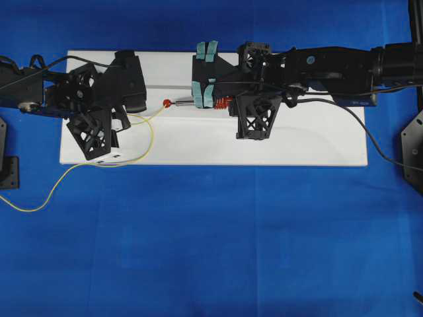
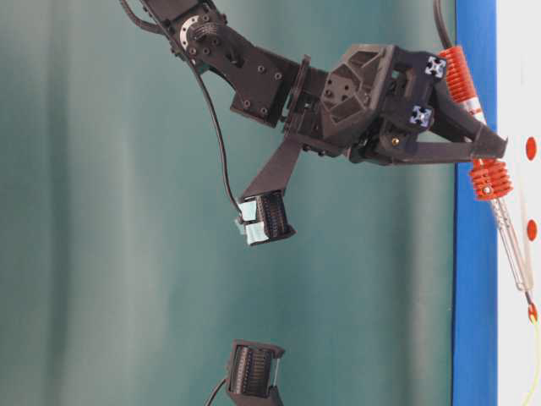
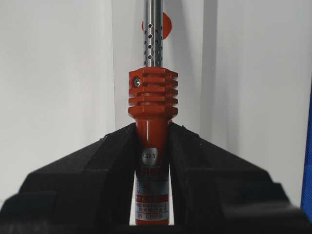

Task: Touch the tip of the soldering iron to the tip of the solder at the mark.
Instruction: 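Move the right gripper's iron tip leftward toward the middle red dot, then bring the left gripper's solder wire tip toward the left red dot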

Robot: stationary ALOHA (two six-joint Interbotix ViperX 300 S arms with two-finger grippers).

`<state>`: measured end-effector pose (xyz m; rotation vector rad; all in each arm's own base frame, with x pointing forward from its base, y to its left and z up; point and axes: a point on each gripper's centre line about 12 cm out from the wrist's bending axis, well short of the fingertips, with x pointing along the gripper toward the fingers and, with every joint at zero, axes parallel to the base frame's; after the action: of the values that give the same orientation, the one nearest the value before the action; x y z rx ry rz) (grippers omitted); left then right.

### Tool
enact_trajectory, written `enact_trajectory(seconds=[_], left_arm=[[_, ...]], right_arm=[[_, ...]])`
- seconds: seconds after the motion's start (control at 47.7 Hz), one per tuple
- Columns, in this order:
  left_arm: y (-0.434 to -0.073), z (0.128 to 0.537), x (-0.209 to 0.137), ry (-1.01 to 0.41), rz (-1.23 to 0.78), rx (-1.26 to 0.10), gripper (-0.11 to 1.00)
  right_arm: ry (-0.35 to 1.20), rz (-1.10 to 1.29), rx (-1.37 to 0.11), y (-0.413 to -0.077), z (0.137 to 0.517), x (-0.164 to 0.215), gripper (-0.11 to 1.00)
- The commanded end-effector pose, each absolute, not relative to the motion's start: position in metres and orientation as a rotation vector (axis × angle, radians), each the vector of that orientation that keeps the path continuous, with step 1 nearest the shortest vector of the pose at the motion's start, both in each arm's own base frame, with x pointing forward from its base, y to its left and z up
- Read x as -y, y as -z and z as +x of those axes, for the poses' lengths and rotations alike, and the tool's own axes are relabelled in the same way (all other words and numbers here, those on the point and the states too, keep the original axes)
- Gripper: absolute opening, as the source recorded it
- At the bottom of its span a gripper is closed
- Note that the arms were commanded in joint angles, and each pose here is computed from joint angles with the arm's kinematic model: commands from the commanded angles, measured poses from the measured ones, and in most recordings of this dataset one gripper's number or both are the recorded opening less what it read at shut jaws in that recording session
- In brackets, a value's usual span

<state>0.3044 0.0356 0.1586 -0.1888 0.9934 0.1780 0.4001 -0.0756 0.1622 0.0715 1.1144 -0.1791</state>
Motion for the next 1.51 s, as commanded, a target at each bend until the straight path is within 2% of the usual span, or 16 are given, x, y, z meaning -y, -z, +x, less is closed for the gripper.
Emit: enact_trajectory(seconds=[0.0,0.314,0.754,1.026,1.257,1.487], left_arm=[[-0.172,0.306,-0.036,-0.176,-0.187,-0.955,0.02],[-0.196,0.278,-0.031,-0.167,-0.184,-0.893,0.02],[-0.195,0.262,-0.029,-0.181,-0.216,-0.878,0.02],[-0.195,0.260,-0.028,-0.183,-0.222,-0.876,0.02],[-0.196,0.258,-0.028,-0.184,-0.224,-0.871,0.02],[-0.196,0.259,-0.028,-0.183,-0.223,-0.860,0.02]], right_arm=[[0.182,0.070,-1.073,-0.176,0.406,0.077,0.06],[0.182,0.071,-1.074,-0.175,0.405,0.077,0.06],[0.183,0.067,-1.064,-0.181,0.403,0.076,0.06],[0.186,0.067,-1.027,-0.202,0.370,0.070,0.06],[0.208,0.105,-1.035,-0.202,0.338,0.065,0.06],[0.219,0.127,-1.036,-0.199,0.325,0.062,0.06]])
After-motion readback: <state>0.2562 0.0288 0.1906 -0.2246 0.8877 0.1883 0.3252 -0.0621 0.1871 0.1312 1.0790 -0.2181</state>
